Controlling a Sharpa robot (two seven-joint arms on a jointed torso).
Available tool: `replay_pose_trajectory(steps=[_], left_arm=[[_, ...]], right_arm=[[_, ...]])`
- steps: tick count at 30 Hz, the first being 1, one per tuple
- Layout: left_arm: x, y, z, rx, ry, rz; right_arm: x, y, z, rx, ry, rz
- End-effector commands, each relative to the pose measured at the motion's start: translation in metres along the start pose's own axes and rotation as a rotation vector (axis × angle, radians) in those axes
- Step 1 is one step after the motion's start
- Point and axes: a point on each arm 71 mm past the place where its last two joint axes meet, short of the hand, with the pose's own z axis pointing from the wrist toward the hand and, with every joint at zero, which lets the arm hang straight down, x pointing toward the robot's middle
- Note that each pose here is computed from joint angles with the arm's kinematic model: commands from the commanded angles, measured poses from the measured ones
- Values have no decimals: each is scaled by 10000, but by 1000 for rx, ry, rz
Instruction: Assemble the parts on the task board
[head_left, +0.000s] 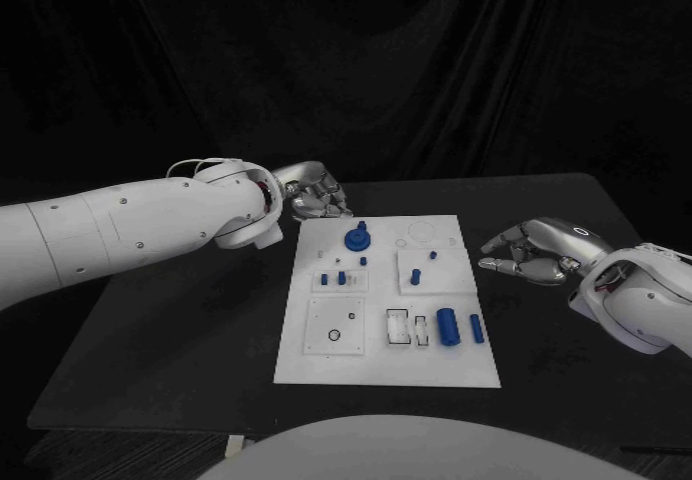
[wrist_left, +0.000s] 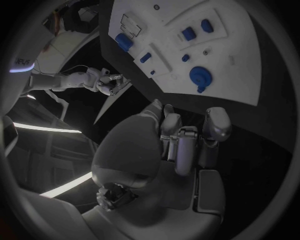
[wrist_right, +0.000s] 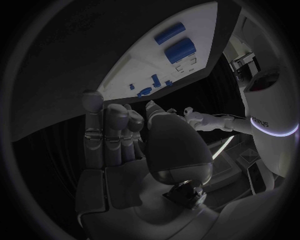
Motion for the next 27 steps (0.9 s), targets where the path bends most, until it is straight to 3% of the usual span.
replay_pose_trajectory(steps=[1,11,16,23,27], left_arm=[[15,-196,23,310,-18,181],[323,-72,181,376,17,469],[489,-18,267,372,44,585],[659,44,353,334,87,633],[709,64,377,321,94,638]], right_arm=[[8,14,-13,-14,-14,1],[43,25,-41,-27,-12,6],[58,22,-48,-29,-9,8],[77,25,-49,-32,-7,9],[83,22,-53,-32,-7,10]])
